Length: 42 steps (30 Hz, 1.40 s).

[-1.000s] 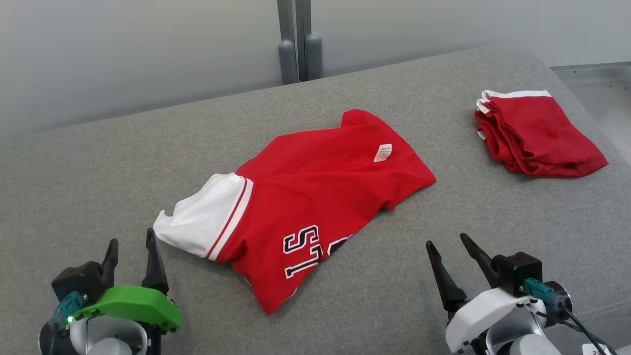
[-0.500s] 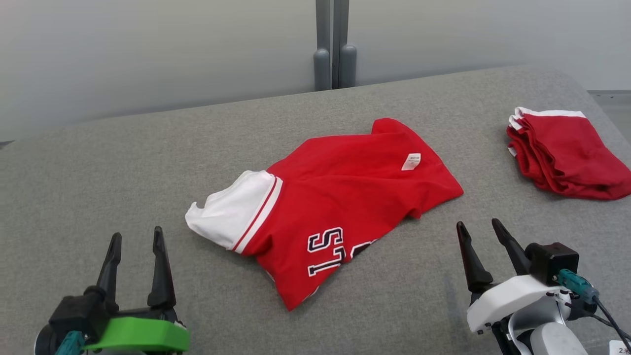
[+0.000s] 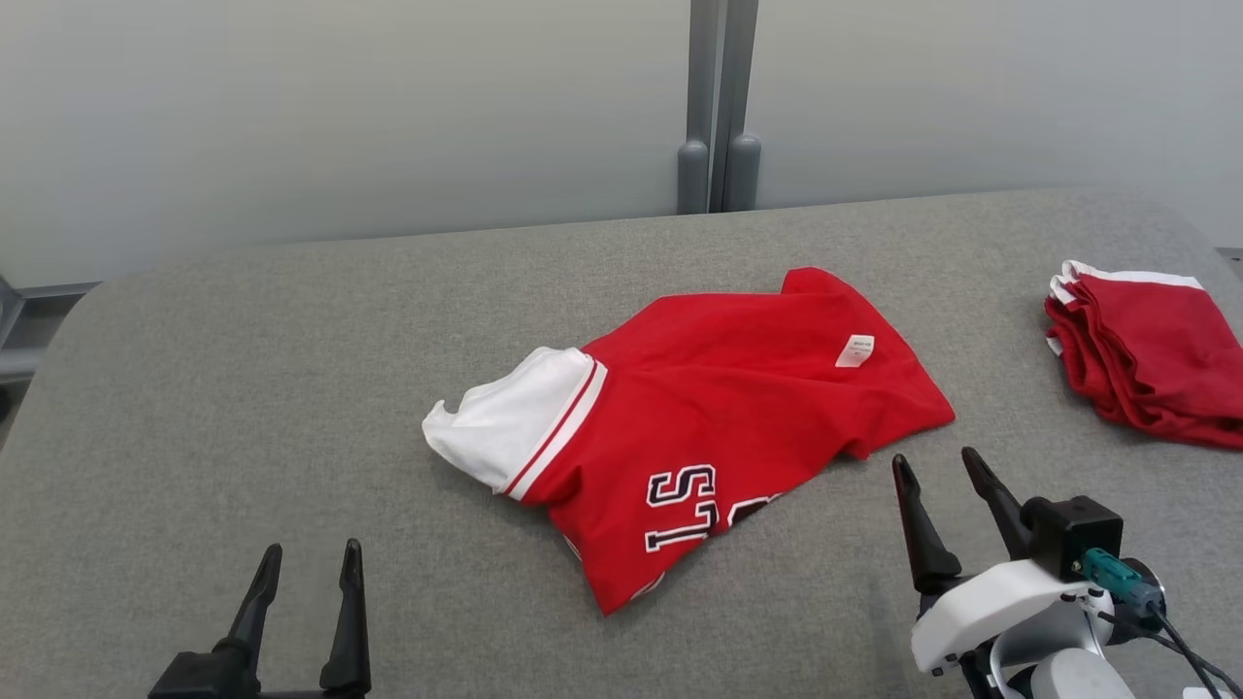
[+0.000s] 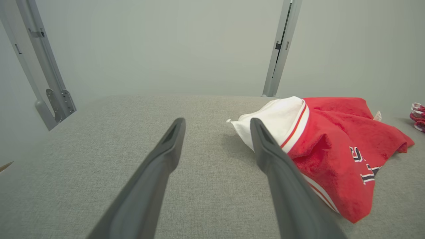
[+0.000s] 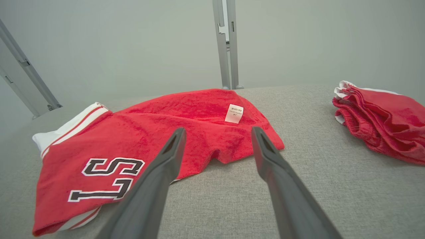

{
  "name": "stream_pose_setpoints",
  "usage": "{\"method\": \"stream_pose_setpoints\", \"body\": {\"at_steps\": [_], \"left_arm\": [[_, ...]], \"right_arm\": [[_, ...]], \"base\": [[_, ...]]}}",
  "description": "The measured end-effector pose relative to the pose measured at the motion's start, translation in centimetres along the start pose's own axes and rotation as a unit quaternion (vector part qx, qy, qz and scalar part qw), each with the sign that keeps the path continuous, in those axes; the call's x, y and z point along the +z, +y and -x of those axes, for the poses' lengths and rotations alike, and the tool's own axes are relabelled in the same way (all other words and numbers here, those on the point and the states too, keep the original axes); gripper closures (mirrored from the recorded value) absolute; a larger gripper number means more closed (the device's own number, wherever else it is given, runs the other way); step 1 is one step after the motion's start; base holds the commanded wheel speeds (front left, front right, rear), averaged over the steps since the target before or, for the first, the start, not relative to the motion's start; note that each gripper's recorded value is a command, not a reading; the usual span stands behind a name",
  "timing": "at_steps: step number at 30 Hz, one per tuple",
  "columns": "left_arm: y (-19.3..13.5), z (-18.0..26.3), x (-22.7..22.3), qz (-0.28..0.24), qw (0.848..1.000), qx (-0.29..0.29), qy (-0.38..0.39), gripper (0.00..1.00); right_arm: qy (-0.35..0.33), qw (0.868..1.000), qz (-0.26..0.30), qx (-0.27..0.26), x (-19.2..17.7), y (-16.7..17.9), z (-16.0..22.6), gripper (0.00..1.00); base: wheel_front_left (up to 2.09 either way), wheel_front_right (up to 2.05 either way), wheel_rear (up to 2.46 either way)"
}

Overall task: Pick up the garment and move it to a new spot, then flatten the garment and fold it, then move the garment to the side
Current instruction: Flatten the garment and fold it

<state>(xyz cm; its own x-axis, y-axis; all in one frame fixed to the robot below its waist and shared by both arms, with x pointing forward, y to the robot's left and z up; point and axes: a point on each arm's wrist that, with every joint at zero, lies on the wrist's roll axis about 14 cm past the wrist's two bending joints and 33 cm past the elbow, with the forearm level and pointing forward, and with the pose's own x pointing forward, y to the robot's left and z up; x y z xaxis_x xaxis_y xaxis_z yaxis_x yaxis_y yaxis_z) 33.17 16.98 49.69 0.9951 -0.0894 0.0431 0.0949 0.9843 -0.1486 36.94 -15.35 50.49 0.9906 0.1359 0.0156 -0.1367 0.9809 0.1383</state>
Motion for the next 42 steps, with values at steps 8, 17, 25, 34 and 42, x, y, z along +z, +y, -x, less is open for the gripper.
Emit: {"method": "stream_pose_setpoints", "body": {"at_steps": [8, 17, 25, 34, 42], "left_arm": [[2.3, 1.6, -0.8, -0.009, 0.999, 0.041, 0.012, 0.0], [3.4, 2.5, -1.1, -0.008, 0.998, 0.058, 0.017, 0.0], [3.3, 2.6, -1.2, -0.004, 0.998, 0.057, 0.017, 0.0], [2.7, 2.5, -1.7, -0.006, 0.999, 0.047, 0.026, 0.0], [2.2, -0.1, -0.7, -0.016, 0.999, 0.016, 0.039, 0.0]], "right_arm": [[-0.007, 1.0, 0.005, 0.028, -0.1, 1.9, 0.3, 0.0], [0.0, 0.999, 0.008, 0.051, -0.5, 3.4, 0.2, 0.0], [0.006, 0.999, 0.01, 0.052, -0.8, 3.5, 0.1, 0.0], [0.01, 0.999, 0.005, 0.053, -1.0, 3.6, 0.2, 0.0], [0.081, 0.995, 0.023, 0.054, -2.4, 3.2, -0.8, 0.0]], "base": [[0.0, 0.0, 0.0], [0.0, 0.0, 0.0], [0.0, 0.0, 0.0], [0.0, 0.0, 0.0], [0.0, 0.0, 0.0]]}}
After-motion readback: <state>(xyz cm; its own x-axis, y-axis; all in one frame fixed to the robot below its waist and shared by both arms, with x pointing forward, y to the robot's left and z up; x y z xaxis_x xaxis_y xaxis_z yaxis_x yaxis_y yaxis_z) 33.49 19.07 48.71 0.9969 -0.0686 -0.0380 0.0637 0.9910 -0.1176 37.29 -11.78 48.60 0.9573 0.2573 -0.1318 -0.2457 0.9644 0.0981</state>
